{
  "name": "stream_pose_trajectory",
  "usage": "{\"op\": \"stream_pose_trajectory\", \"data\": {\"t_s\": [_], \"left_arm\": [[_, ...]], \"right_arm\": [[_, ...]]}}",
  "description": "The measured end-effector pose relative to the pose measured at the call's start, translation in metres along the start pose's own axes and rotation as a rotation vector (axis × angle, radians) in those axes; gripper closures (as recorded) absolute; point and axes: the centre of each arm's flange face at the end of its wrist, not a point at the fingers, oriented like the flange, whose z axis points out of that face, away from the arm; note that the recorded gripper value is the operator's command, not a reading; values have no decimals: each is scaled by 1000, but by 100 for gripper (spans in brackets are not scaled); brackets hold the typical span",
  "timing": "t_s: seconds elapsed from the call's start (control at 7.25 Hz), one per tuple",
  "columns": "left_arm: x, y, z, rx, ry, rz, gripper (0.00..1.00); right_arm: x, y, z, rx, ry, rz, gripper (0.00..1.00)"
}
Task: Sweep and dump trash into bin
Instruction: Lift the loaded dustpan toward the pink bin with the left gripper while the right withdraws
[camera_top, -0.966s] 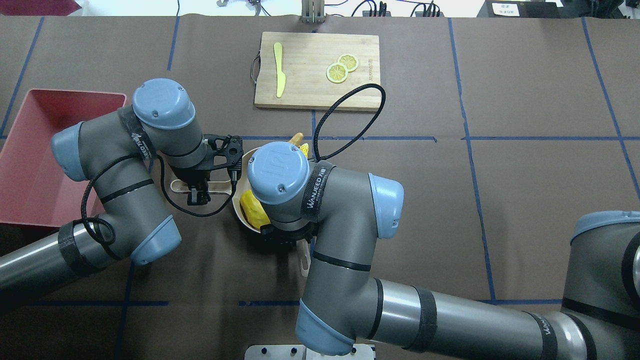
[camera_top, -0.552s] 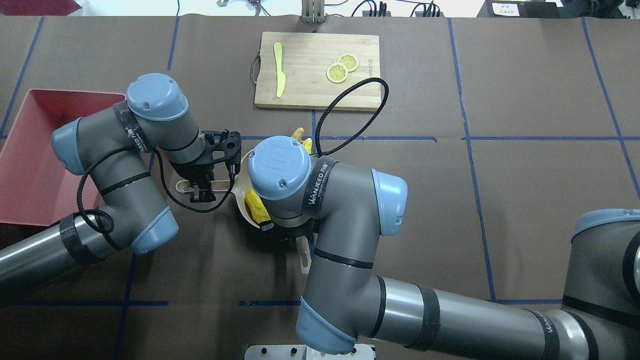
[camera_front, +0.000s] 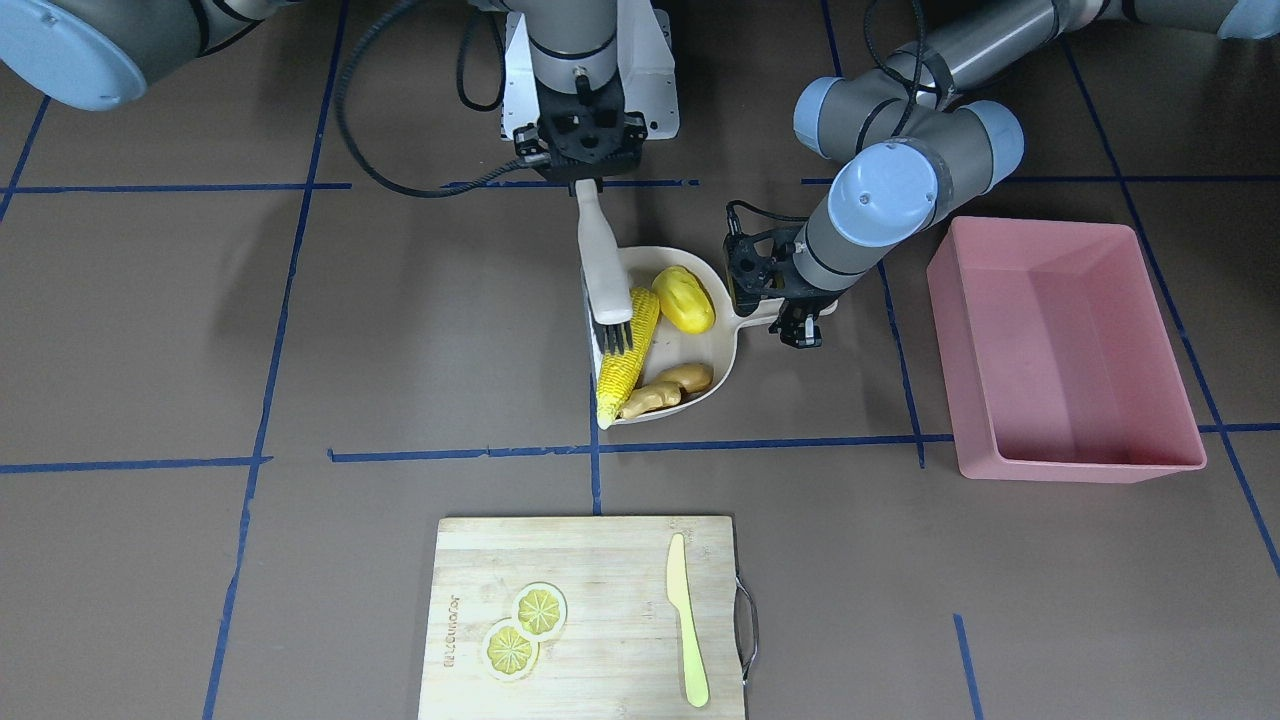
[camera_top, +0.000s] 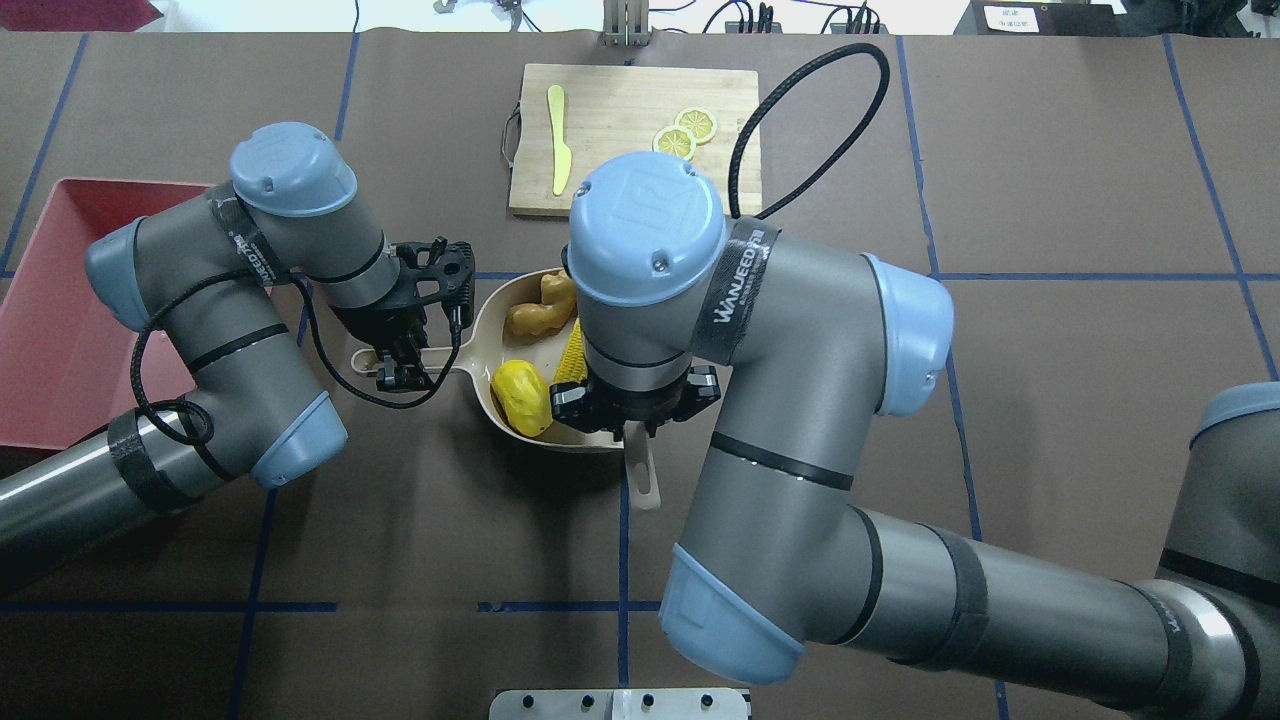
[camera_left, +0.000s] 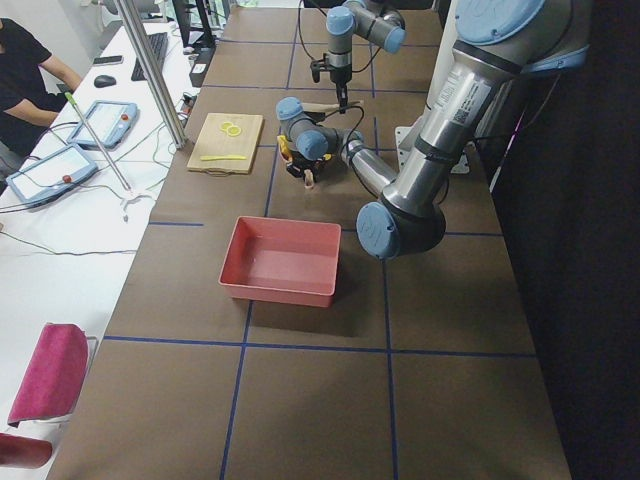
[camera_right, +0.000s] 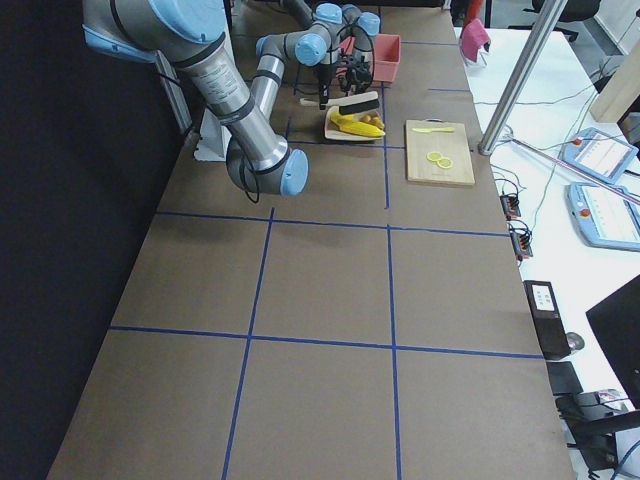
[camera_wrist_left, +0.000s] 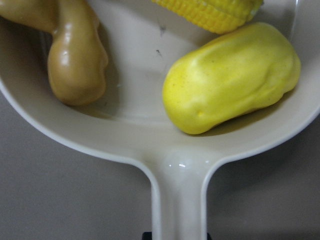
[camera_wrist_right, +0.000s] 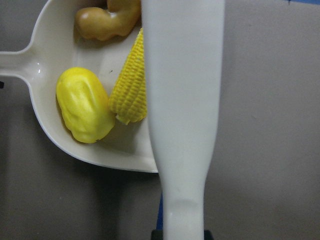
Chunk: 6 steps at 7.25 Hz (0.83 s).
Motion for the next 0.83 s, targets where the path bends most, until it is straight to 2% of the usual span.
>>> {"op": "stream_pose_trajectory", "data": {"t_s": [0.41,0.83], "left_arm": [[-6,3,-19,64,41,-8,100],[-19,24,-88,158,28,-72,100]], "right_arm": [[61,-14,-26,21,-2,38,100],[153,-21,-44,49,56,41,100]]}}
